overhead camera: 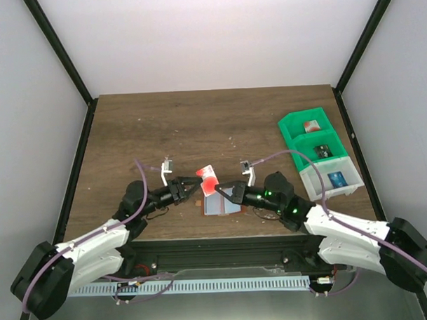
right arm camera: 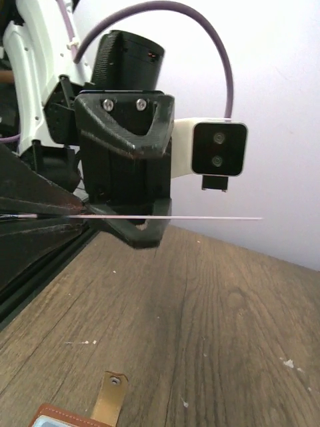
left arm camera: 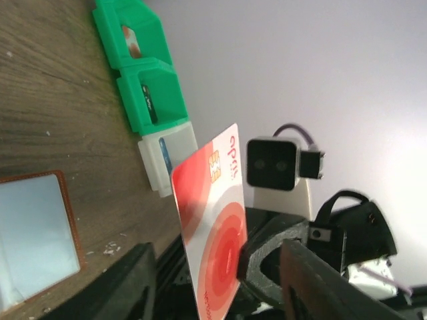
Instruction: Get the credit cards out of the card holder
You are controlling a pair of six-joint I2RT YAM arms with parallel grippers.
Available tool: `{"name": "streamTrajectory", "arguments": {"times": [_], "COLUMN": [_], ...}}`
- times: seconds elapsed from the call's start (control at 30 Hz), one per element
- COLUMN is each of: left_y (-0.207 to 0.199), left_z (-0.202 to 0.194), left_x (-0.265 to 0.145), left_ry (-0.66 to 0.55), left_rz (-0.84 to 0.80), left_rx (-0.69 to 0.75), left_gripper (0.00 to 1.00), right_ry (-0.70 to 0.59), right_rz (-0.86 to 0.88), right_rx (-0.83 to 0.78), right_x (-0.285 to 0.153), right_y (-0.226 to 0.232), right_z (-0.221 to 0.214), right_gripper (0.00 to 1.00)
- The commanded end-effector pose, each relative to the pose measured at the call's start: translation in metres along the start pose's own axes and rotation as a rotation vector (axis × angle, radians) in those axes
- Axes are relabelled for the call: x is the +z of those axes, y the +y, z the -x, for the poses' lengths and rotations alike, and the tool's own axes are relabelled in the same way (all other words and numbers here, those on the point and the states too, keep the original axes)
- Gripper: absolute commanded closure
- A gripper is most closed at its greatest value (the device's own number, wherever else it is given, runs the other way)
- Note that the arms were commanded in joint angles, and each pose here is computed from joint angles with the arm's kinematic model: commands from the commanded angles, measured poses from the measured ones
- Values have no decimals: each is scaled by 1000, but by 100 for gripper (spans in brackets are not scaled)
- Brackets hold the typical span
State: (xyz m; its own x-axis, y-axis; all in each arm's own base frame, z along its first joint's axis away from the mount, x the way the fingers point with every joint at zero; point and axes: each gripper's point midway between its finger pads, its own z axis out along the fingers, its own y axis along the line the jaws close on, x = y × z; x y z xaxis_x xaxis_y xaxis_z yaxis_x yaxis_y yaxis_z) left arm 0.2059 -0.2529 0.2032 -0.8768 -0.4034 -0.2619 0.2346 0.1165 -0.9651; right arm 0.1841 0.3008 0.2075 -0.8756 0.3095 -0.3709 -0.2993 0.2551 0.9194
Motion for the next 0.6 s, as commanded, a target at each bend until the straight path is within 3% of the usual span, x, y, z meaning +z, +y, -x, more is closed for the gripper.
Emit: {"name": "streamTrajectory", "arguments": {"times": [0.0,0.23,0.43,0.5,0.57], "left_y": [-21,-40,-58,-60,-59], "left_z": [-12,-29,-36,-37,-39], "left_x": [1,-8,-12,-13,-15], "left_ry": [101,195,227,231,233], "left_rz": [-26,-86,-177,-188,-195], "left_rx": [135,233,225,217,205], "left_gripper": [40,43,56,70,99], "right_ry": [99,214,278,271,263], "right_rz": [48,95,78,64,55], "right_rx": [-193,-297,-316,-320,-318], "right_x": [-11,-40,-44,-45,-46], "right_y": [36,58,58,55,54], "right_z": [-6,-28,-36,-35,-34], "right_gripper": [100,99,100,99,99]}}
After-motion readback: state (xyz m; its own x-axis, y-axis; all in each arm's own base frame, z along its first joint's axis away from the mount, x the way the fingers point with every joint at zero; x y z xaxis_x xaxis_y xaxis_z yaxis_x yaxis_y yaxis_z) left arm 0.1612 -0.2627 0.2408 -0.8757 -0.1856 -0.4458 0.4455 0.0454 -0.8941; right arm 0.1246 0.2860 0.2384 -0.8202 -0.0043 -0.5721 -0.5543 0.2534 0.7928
